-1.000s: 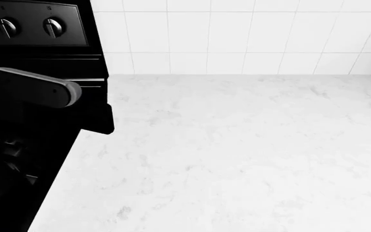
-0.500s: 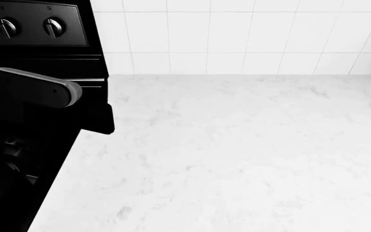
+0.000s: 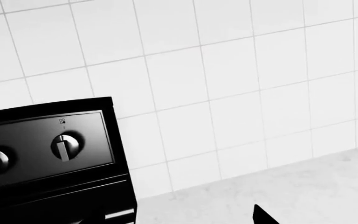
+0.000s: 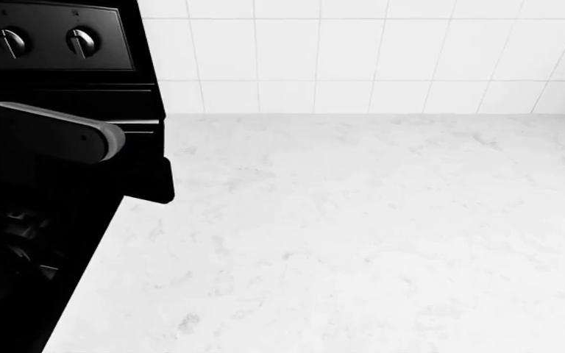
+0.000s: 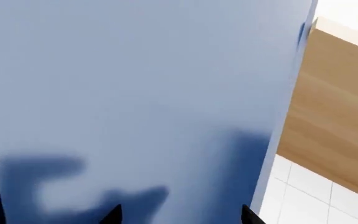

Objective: Pick the apricot, corn from the counter and place them in the cabinet. Then close the cabinet.

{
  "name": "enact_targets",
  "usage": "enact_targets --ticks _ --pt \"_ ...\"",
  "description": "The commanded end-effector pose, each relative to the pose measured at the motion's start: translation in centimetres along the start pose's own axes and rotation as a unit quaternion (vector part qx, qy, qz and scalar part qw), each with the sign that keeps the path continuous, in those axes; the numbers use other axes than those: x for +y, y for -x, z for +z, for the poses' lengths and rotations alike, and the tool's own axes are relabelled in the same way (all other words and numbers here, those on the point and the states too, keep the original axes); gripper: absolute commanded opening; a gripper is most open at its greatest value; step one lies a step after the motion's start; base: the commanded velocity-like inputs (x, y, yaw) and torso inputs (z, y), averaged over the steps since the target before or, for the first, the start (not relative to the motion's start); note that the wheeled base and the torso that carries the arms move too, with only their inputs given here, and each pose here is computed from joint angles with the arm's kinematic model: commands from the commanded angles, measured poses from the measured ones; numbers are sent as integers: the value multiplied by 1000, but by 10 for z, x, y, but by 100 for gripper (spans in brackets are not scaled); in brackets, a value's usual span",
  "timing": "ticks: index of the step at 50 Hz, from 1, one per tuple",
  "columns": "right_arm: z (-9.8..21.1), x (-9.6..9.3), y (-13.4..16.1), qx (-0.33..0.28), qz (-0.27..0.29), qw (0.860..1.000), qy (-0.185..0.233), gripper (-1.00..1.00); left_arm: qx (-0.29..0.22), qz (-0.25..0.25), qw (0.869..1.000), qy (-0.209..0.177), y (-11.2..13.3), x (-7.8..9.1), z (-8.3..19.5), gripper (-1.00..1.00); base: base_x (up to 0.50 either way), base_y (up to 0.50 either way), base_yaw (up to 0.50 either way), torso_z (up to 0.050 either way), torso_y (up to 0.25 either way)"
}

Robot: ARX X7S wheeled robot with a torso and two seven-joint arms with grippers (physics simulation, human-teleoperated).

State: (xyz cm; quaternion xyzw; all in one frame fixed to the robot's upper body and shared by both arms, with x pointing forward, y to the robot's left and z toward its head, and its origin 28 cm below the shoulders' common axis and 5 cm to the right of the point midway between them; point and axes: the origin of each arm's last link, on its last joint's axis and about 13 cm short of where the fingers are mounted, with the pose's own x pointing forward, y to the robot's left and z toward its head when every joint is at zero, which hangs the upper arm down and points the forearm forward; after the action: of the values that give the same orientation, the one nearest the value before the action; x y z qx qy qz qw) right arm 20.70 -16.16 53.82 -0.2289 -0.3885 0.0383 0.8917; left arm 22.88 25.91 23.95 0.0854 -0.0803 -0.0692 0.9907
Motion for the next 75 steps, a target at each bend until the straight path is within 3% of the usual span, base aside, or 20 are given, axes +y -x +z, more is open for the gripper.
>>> enact_targets --ticks 1,47,65,75 --pt "2 32 -21 30 107 993 36 100 0 0 1000 0 0 0 -1 100 11 5 7 0 -12" --pt "1 34 -42 136 78 976 150 100 -1 1 1000 2 0 1 -1 100 5 3 6 1 -7" --pt "-5 35 -54 173 76 961 202 100 -2 2 1000 1 1 1 1 100 6 1 3 1 -9" --pt "-15 39 -66 201 85 943 251 100 -2 2 1000 1 1 2 1 100 7 0 3 1 -11"
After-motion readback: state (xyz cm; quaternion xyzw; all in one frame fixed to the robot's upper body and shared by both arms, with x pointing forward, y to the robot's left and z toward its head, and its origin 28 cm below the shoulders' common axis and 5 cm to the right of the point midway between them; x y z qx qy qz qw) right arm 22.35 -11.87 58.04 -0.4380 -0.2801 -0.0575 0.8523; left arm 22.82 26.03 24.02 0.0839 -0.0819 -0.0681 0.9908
